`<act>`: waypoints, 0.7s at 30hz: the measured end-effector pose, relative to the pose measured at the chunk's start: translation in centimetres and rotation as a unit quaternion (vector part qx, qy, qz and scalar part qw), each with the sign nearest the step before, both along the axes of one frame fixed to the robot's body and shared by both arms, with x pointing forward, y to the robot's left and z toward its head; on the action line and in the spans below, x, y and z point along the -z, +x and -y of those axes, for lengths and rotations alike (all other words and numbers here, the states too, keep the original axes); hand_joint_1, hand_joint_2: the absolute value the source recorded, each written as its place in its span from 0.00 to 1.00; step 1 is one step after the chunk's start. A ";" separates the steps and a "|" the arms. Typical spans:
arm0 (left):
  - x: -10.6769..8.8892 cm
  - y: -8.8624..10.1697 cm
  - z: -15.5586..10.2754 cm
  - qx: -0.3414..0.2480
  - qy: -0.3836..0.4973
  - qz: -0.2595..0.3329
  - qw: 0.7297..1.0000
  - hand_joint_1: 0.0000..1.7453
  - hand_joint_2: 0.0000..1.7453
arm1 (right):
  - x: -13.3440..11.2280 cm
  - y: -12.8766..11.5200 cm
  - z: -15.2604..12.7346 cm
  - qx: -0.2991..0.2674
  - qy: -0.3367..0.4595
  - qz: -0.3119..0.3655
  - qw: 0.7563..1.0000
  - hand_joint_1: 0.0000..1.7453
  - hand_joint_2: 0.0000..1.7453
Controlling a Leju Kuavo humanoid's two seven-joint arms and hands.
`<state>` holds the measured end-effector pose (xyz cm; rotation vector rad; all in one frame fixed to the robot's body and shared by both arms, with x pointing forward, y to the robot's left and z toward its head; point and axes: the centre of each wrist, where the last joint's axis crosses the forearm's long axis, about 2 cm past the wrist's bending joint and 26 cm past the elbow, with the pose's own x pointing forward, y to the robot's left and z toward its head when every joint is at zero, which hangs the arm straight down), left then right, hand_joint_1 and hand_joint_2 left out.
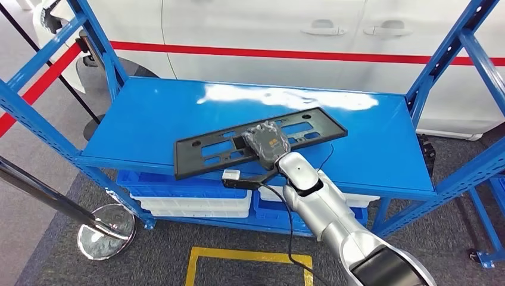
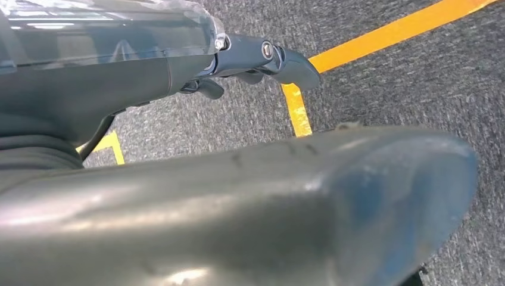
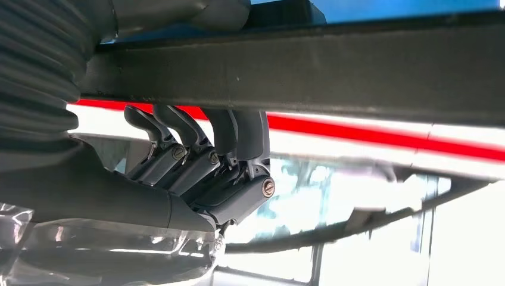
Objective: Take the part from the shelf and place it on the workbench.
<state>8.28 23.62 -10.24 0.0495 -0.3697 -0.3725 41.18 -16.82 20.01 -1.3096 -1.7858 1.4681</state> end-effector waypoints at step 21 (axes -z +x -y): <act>-0.1 0.6 -0.6 -0.016 0.044 0.032 0.998 0.00 1.00 | -5.2 -8.7 4.1 -0.467 0.496 -0.140 0.718 1.00 1.00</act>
